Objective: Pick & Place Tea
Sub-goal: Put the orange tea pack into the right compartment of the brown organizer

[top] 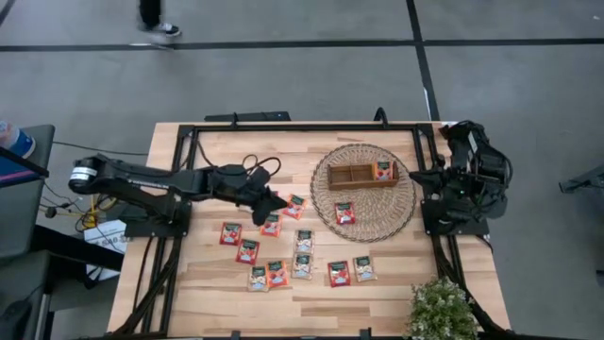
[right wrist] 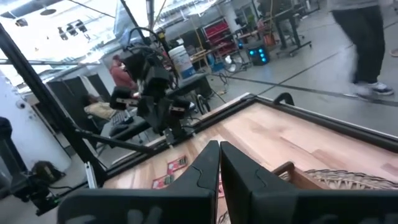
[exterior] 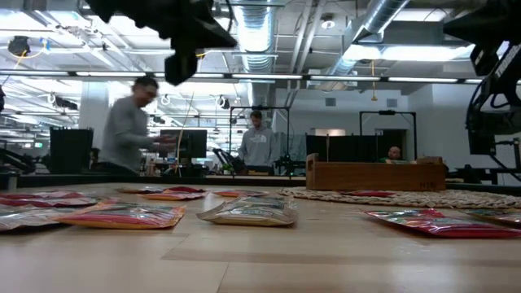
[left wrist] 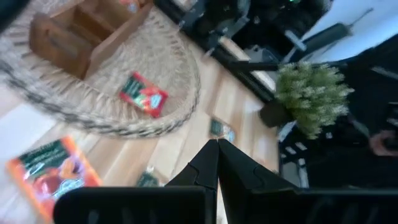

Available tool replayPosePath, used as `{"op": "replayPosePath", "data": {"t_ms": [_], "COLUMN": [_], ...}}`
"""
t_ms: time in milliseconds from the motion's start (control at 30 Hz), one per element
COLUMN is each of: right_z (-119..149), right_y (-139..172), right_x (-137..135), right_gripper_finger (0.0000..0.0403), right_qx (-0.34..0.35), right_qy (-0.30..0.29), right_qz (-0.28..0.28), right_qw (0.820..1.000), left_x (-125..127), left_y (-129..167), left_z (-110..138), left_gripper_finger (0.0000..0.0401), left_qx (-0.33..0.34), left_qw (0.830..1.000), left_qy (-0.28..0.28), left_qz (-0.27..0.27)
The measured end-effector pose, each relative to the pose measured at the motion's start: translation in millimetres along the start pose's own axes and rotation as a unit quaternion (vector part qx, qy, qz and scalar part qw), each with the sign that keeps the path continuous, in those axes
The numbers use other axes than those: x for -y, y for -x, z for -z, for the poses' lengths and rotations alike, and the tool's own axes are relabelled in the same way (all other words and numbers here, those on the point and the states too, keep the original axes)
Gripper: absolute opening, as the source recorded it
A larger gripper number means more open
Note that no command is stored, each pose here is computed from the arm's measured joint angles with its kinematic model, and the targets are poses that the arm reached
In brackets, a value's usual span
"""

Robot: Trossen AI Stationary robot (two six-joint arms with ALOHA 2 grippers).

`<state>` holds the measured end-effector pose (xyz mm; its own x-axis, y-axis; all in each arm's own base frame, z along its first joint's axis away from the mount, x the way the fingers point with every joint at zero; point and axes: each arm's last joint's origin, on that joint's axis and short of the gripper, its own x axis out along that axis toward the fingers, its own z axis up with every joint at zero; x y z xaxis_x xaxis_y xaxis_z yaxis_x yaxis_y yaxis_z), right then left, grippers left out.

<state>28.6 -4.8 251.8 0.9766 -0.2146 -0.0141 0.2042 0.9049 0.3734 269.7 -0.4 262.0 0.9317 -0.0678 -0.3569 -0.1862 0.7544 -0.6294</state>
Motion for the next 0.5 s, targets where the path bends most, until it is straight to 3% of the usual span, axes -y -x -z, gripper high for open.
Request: {"op": "replayPosePath", "data": {"t_ms": [233,500], "right_z": [0,0], "right_y": [0,0], "right_x": [0,-1], "right_gripper_finger": [0.0006,0.0006], "right_qx": [-0.001,-0.001], "right_qy": [0.000,-0.004], "right_qz": [0.000,-0.001], "right_qw": [1.000,1.000], "left_x": [-4,-5], "left_y": [-19,-21], "left_z": [-1,0], "left_gripper_finger": [0.0000,0.0000], "left_qx": [0.026,0.025], "left_qw": [0.999,1.000], "left_qy": [-0.033,0.005], "left_qz": [0.017,0.017]}}
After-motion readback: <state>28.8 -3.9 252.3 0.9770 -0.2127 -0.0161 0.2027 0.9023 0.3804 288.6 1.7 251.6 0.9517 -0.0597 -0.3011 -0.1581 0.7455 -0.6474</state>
